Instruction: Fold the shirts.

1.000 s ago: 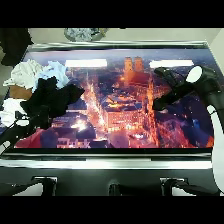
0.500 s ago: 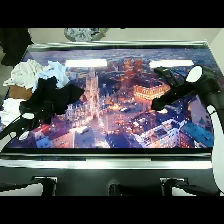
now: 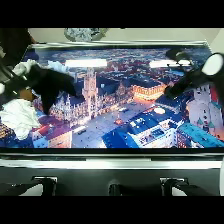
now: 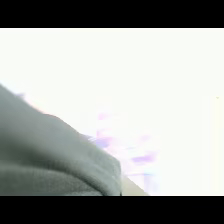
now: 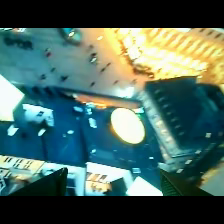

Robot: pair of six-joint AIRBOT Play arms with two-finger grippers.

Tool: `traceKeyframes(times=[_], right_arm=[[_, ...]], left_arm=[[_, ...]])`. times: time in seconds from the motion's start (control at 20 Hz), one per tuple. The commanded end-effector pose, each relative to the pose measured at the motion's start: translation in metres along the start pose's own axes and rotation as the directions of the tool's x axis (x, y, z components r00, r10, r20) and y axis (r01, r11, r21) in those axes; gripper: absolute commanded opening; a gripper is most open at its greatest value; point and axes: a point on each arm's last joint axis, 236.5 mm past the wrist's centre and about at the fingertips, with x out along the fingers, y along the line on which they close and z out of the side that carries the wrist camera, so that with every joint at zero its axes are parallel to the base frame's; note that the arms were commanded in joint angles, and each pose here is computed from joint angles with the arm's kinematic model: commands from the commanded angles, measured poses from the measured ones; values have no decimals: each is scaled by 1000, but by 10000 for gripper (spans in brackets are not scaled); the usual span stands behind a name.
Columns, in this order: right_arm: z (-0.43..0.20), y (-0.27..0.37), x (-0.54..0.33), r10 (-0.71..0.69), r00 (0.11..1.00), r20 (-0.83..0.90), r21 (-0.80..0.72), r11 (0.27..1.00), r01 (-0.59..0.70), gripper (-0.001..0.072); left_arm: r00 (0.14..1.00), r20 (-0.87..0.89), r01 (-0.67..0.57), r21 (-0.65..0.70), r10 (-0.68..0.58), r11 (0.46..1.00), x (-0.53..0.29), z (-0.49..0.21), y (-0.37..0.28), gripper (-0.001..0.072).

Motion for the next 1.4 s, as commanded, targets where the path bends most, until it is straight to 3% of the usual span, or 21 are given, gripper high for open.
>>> traceKeyframes(times=[0.0,0.15,0.25,0.4,0.55,0.7,0.75,0.85,1.0,1.15,1.25,1.35], right_arm=[[11,-38,-82,-234,965,117,14,972,234,691],[3,-36,-140,-316,931,184,67,949,309,689],[-10,-25,-166,-324,926,193,75,946,316,689],[-43,-1,-177,-269,957,108,72,962,262,688],[-72,20,-163,-168,985,-26,89,981,170,686],[-68,14,-131,-155,987,-45,82,984,158,686],[-65,12,-117,-147,988,-49,78,985,151,686],[-60,16,-81,-85,993,-77,76,993,91,687],[-54,58,-22,159,981,-114,60,986,-153,687],[-57,121,23,454,882,-129,61,891,-450,707],[-80,141,53,521,834,-182,111,853,-509,707],[-103,156,81,553,805,-214,169,833,-527,707]], left_arm=[[955,74,253,302,-287,919,-75,38,-163,27],[903,15,404,302,-428,863,-104,9,-236,27],[895,-119,443,335,-429,831,-95,-35,-247,27],[854,-391,453,238,-342,859,-66,-129,-225,28],[721,-644,450,151,-258,880,-45,-248,-194,28],[545,-825,405,99,-153,909,-37,-368,-159,29],[487,-865,375,82,-121,923,-34,-399,-148,51],[393,-913,332,29,-111,943,-33,-418,-142,597],[402,-913,335,75,-70,939,-30,-363,-126,609],[452,-873,185,291,182,939,-47,-296,-48,611],[397,-885,104,306,242,946,-79,-298,-17,613],[394,-884,75,305,253,949,-96,-328,4,612]])
